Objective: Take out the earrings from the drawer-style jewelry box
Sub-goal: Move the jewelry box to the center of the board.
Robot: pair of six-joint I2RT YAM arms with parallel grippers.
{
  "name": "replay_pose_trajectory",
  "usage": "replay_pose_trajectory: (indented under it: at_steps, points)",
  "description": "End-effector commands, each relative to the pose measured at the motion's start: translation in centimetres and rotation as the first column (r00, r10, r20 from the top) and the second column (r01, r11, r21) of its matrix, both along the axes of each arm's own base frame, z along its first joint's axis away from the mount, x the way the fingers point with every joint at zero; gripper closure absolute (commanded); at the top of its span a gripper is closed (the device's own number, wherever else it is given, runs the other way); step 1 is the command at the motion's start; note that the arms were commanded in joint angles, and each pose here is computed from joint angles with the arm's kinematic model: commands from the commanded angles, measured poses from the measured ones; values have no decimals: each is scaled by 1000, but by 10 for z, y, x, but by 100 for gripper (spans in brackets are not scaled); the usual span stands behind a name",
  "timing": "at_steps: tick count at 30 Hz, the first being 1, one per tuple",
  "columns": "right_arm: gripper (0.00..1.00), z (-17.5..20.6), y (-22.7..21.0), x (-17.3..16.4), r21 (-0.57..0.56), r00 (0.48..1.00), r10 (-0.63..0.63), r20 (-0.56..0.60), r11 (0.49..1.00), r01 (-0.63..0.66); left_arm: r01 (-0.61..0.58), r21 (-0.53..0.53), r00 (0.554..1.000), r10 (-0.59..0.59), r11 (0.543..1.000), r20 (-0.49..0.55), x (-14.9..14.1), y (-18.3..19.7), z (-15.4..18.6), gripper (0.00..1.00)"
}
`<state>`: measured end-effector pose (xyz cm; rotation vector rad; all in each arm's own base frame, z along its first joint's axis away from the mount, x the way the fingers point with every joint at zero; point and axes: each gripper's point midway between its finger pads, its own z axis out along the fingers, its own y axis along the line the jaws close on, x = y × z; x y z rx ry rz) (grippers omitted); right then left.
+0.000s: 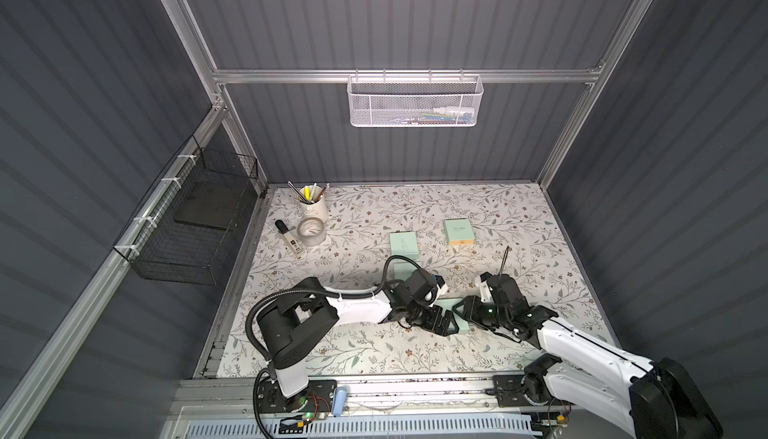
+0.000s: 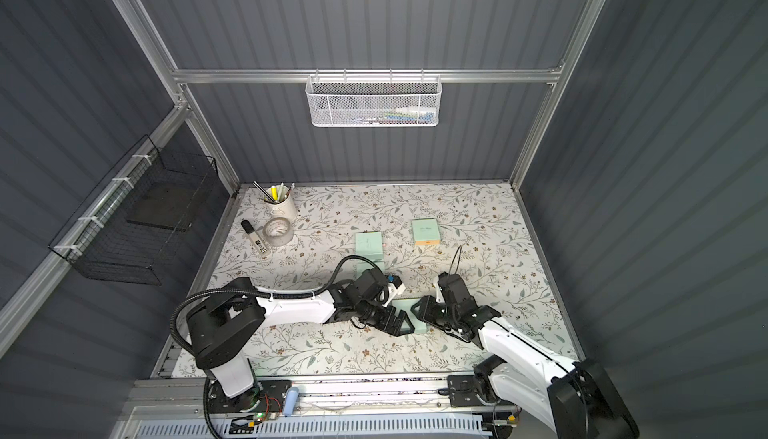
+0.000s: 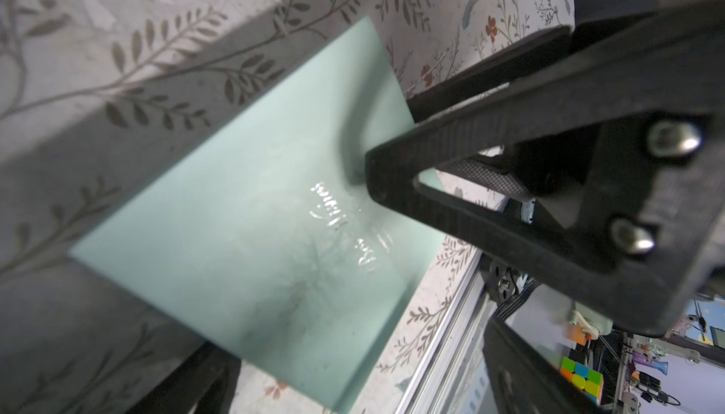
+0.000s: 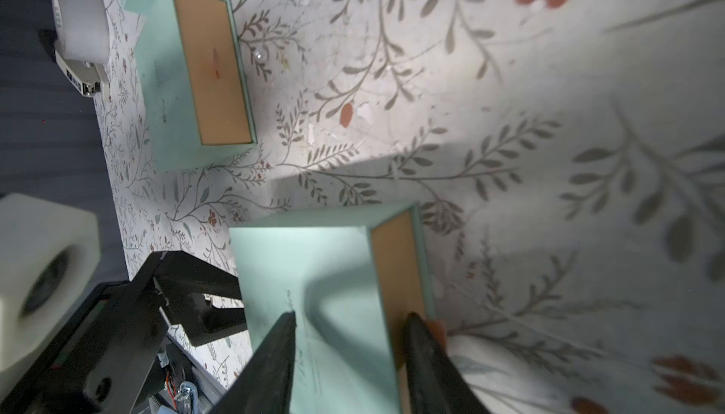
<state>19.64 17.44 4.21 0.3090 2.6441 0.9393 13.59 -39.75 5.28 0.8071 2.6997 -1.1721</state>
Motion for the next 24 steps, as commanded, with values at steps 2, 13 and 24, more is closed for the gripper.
replay_pose_trajectory:
  at_steps: [2,13,24]
  points:
    - [53,-2,23,-13,43,997,48,-58,998,-46,-24,5,999,24,1000,30,-6,14,8,4]
    - [53,-2,75,-18,45,990,133,-53,990,-130,-184,102,978,172,978,120,4,63,8,1]
    - [54,-3,113,-11,49,983,176,-42,983,-174,-304,150,948,283,941,145,16,101,4,0]
